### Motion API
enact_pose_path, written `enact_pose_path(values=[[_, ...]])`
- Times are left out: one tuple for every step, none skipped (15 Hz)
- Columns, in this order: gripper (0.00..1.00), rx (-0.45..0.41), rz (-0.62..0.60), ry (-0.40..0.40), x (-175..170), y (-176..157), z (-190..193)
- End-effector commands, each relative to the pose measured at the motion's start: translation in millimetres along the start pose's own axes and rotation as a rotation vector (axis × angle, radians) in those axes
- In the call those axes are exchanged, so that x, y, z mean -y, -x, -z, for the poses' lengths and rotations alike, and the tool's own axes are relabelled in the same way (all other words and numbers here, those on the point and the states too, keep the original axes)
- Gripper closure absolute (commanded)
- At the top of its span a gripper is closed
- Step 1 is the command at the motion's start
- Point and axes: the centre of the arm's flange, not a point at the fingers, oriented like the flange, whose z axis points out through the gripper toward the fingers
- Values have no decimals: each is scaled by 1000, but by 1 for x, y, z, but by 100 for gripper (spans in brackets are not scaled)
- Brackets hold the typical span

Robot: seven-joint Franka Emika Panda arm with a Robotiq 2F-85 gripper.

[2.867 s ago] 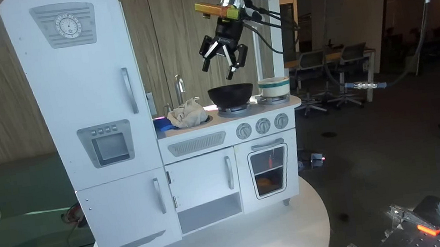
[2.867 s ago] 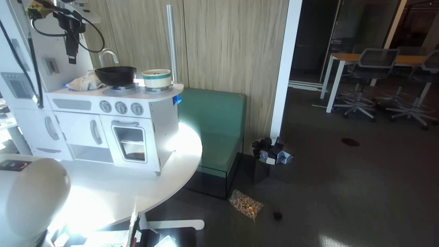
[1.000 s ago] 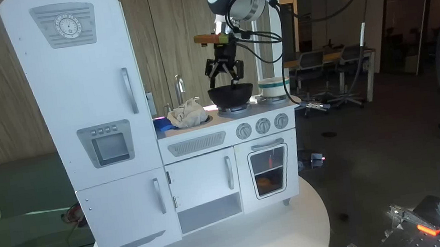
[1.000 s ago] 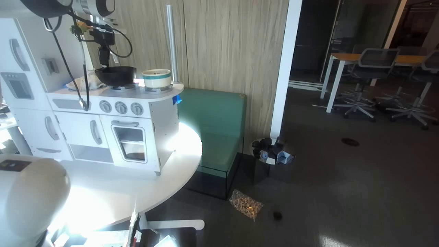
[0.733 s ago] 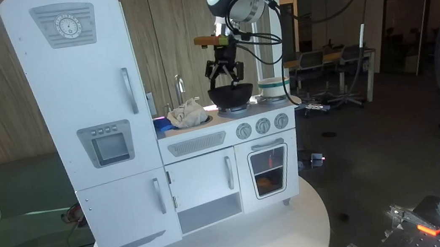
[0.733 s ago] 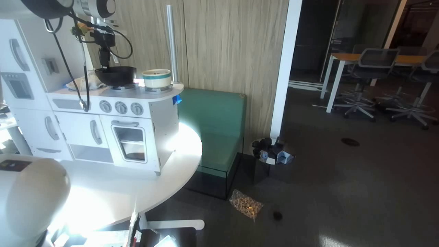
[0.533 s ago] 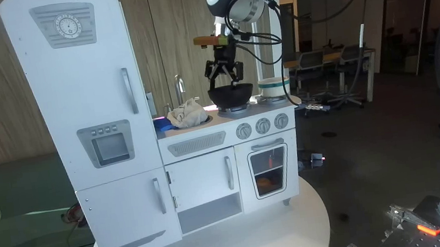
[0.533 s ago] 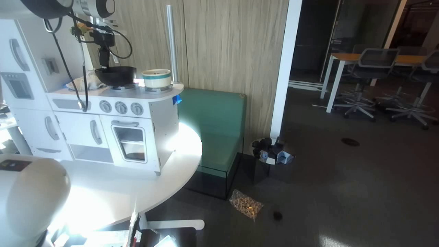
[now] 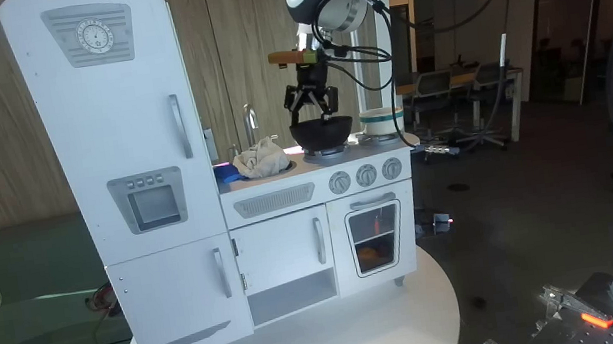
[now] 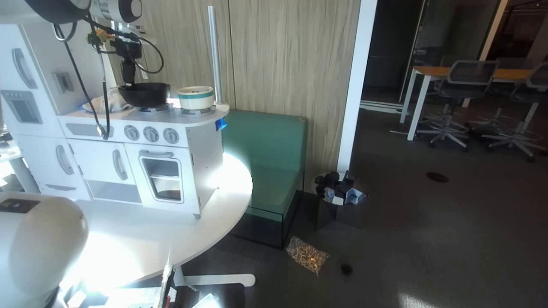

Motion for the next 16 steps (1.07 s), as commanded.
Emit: enact_pose_path(values=[[0, 8, -12, -1, 3, 1, 3], [0, 11, -11, 6, 3, 2, 0], [0, 13, -13, 9, 3, 1, -1], [0, 15, -16, 15, 3, 0, -4], [0, 17, -16, 17, 4, -1, -5], [13, 15, -15, 18, 4, 0, -6], [27, 15, -12, 21, 4, 0, -7], [34, 11, -12, 18, 4, 1, -7], [44, 8, -12, 17, 4, 1, -7], [51, 9, -11, 17, 3, 2, -6], [58, 7, -12, 13, 3, 2, -5], [67, 4, -13, 13, 3, 3, -4], [73, 5, -13, 12, 3, 3, -3], [82, 5, -15, 11, 2, 3, -3], [88, 6, -15, 10, 2, 3, -2], [93, 10, -17, 8, 2, 3, -2]])
